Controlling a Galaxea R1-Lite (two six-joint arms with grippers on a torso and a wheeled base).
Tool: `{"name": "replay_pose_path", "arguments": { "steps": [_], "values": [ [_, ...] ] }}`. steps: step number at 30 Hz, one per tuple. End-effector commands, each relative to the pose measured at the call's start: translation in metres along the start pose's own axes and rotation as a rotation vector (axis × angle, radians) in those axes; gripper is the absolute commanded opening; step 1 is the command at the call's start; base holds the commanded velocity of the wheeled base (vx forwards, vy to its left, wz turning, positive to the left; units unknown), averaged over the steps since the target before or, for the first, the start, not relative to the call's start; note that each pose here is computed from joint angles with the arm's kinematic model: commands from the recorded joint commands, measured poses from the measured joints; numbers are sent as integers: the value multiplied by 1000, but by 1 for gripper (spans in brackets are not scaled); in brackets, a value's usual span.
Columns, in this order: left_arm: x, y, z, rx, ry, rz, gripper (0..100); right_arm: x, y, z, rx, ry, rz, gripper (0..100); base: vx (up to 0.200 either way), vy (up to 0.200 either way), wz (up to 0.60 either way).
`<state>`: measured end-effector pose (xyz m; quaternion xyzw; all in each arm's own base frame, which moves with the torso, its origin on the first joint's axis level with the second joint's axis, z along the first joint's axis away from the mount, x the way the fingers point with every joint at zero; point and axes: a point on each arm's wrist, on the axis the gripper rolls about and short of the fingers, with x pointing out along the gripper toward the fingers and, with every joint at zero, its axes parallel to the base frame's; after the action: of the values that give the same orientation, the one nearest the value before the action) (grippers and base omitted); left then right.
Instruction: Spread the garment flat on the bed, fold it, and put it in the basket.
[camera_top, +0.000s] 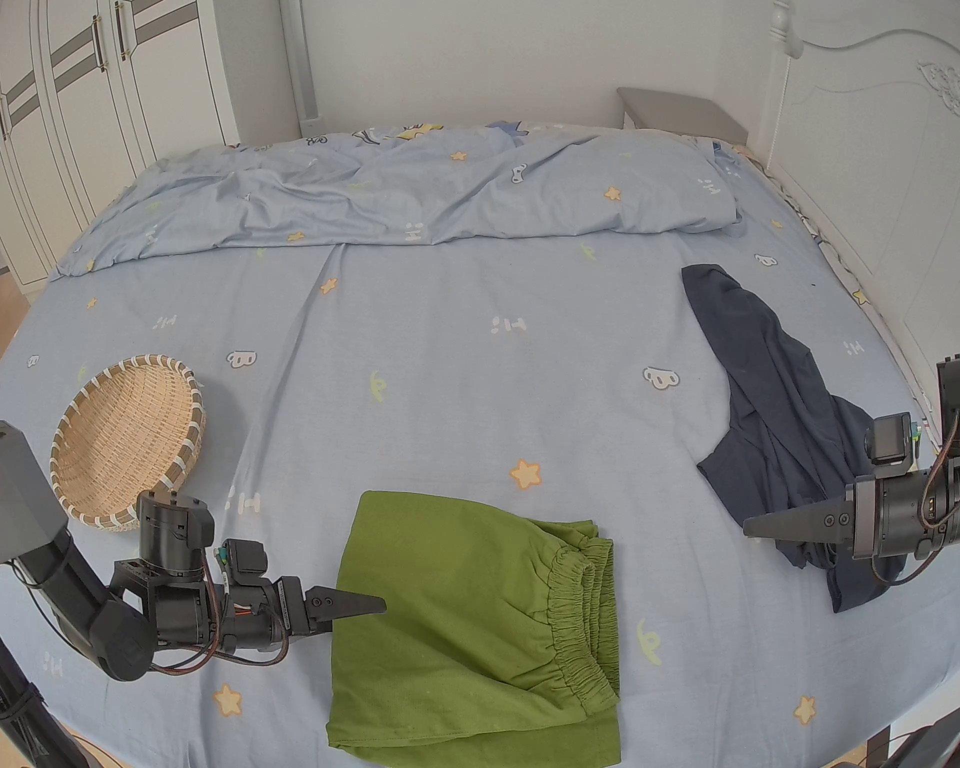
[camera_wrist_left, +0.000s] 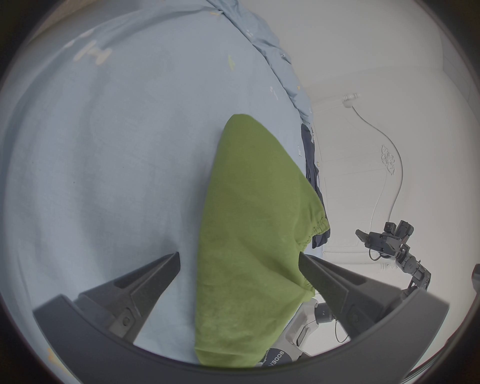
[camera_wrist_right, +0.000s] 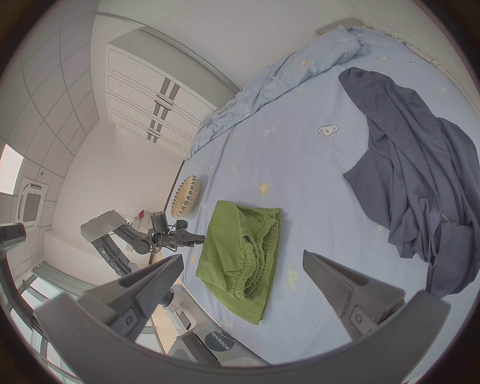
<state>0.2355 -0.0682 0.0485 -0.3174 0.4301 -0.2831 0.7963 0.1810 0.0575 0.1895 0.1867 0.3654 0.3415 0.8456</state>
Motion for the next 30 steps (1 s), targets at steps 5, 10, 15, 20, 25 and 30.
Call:
{"name": "replay_pose_path", "arguments": {
  "steps": [5,10,15,20,25,30],
  "values": [
    [24,4,-16,7,91,-9,100,1,0,-1,-1,2,1,100,0,0,0],
    [34,-5,-19,53,113,-61,100,1,-1,-1,0,3,0,100,0,0,0],
    [46,-2,-29,71,151,-72,100,1,-1,-1,0,3,0,100,0,0,0],
    [51,-3,-28,103,141,-93,100,1,-1,-1,0,3,0,100,0,0,0],
    [49,-4,-28,114,127,-100,0,1,-1,-1,0,3,0,100,0,0,0],
    [25,-24,-26,123,77,-141,0,2,-2,-1,1,6,-1,100,0,0,0]
  ]
}}
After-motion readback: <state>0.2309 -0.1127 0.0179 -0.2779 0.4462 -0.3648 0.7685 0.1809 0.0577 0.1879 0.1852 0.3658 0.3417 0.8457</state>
